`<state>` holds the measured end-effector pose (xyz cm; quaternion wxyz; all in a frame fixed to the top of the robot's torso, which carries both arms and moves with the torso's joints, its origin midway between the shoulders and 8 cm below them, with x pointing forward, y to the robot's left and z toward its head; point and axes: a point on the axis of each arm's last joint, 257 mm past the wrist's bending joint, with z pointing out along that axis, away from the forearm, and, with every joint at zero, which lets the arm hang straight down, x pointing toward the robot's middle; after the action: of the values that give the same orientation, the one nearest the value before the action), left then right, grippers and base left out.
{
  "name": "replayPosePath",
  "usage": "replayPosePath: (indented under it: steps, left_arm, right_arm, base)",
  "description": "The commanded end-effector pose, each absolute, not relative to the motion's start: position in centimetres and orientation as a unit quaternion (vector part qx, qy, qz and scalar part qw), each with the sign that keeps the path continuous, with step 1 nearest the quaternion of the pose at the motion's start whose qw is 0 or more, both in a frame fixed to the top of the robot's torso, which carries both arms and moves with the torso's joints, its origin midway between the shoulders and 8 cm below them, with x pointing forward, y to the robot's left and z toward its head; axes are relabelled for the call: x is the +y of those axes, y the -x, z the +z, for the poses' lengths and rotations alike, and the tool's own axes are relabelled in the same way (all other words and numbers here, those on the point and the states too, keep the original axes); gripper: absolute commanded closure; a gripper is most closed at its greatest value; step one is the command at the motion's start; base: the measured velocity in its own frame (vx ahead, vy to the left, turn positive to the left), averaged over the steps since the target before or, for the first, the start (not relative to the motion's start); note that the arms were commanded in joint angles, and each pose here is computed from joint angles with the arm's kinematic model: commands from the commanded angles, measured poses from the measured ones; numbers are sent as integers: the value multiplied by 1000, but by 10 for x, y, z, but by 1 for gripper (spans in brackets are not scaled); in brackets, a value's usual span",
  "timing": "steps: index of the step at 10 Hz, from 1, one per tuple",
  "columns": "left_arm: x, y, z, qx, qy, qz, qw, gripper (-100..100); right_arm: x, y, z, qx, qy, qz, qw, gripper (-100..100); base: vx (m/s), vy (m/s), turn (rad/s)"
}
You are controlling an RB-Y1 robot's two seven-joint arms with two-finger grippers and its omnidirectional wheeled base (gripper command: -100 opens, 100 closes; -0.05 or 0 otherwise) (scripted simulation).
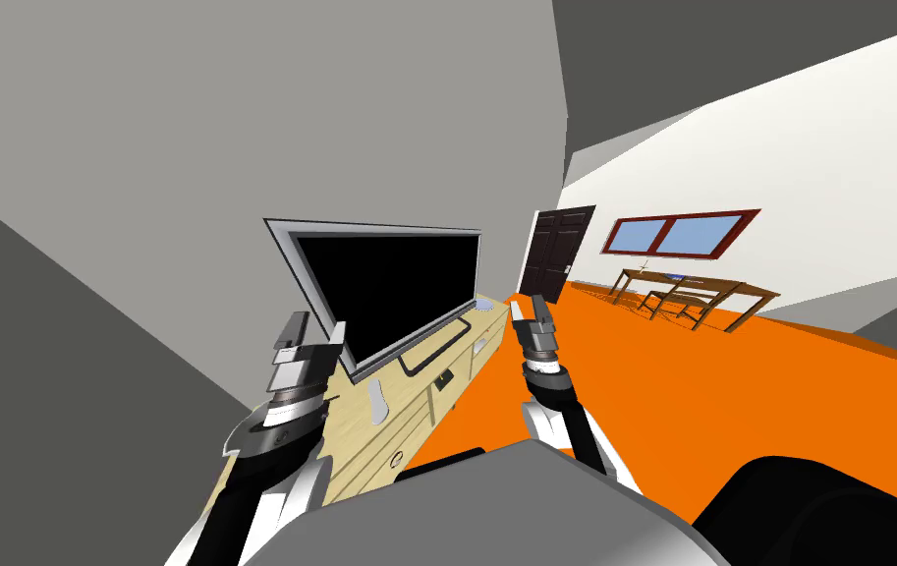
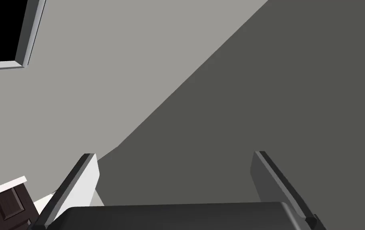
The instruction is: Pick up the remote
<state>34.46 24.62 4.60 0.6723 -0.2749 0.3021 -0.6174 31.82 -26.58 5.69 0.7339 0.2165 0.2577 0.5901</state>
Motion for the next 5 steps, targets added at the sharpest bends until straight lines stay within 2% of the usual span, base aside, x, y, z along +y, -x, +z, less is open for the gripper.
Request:
replayPosePath:
  steps: [1,5]
  left_arm:
    - [245,-353,33,323,284,-610,666,-100]
    - [244,-378,-15,385,318,-582,642,-100]
  right_arm:
    - [-266,-318,57,258,-216,590,734,0]
    - [-266,-318,57,258,-216,590,734,0]
  base:
    - [-33,-39,-40]
    - [-61,-79,-55]
